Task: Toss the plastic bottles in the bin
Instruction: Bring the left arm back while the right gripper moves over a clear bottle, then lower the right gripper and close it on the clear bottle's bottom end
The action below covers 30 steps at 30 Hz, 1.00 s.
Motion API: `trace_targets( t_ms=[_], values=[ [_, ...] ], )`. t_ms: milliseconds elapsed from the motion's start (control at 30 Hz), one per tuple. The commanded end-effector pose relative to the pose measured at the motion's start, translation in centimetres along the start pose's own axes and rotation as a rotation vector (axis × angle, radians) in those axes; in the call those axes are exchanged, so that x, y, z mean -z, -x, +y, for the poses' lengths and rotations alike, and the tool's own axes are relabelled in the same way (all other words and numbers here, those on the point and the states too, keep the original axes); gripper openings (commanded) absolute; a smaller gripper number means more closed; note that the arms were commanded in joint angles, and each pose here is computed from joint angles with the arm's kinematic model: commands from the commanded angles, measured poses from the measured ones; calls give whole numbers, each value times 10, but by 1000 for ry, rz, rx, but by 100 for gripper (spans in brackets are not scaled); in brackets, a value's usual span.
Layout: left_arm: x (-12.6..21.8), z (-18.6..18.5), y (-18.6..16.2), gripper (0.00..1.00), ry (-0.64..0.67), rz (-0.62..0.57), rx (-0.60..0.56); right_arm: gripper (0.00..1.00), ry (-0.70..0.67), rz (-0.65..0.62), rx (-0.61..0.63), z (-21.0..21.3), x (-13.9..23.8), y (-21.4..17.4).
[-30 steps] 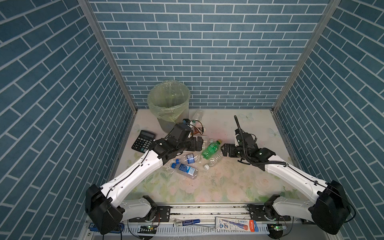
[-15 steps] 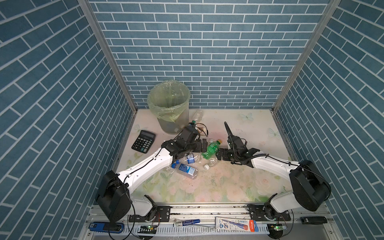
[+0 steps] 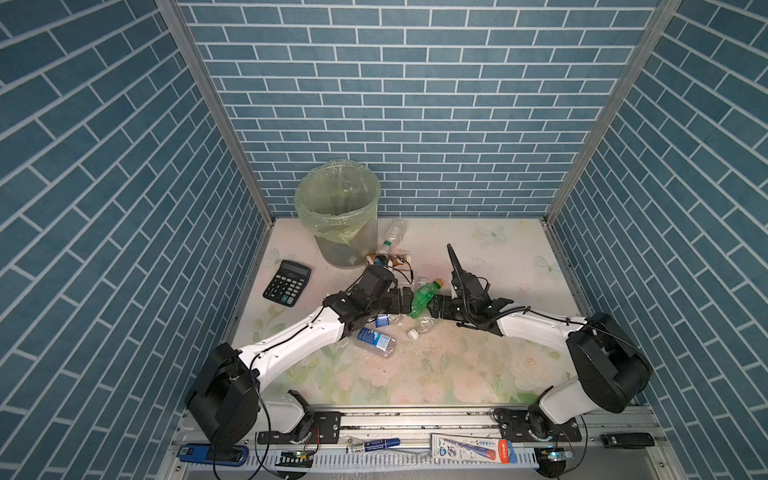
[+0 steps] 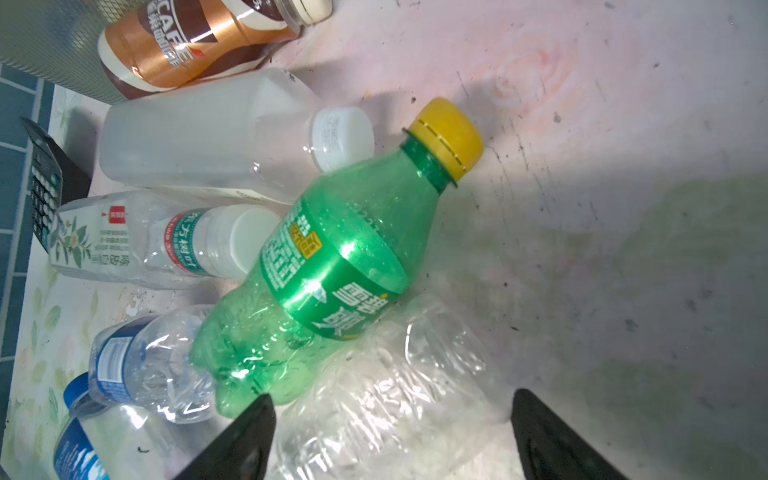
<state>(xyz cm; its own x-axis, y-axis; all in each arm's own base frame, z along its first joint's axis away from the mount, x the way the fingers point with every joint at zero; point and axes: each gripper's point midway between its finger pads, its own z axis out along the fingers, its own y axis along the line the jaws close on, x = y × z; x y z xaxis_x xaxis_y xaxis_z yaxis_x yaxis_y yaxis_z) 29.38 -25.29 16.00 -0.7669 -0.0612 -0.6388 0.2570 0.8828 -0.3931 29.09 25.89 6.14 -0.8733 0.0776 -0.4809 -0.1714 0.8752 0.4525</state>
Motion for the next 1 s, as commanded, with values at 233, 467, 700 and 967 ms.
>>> trace_targets(
  t_ms=[233, 467, 700, 967],
  values=[
    [16, -13, 9, 99, -43, -60, -10, 85, -70, 33, -15, -11, -21, -20],
    [21, -13, 6, 99, -47, -63, -12, 78, -129, 26, -13, -25, -21, -23],
    [19, -11, 2, 99, -45, -62, -8, 73, -214, 11, 17, -43, -8, -18],
    [14, -26, -3, 99, -65, -45, -14, 63, -289, -34, -54, -88, 19, 10]
  ],
)
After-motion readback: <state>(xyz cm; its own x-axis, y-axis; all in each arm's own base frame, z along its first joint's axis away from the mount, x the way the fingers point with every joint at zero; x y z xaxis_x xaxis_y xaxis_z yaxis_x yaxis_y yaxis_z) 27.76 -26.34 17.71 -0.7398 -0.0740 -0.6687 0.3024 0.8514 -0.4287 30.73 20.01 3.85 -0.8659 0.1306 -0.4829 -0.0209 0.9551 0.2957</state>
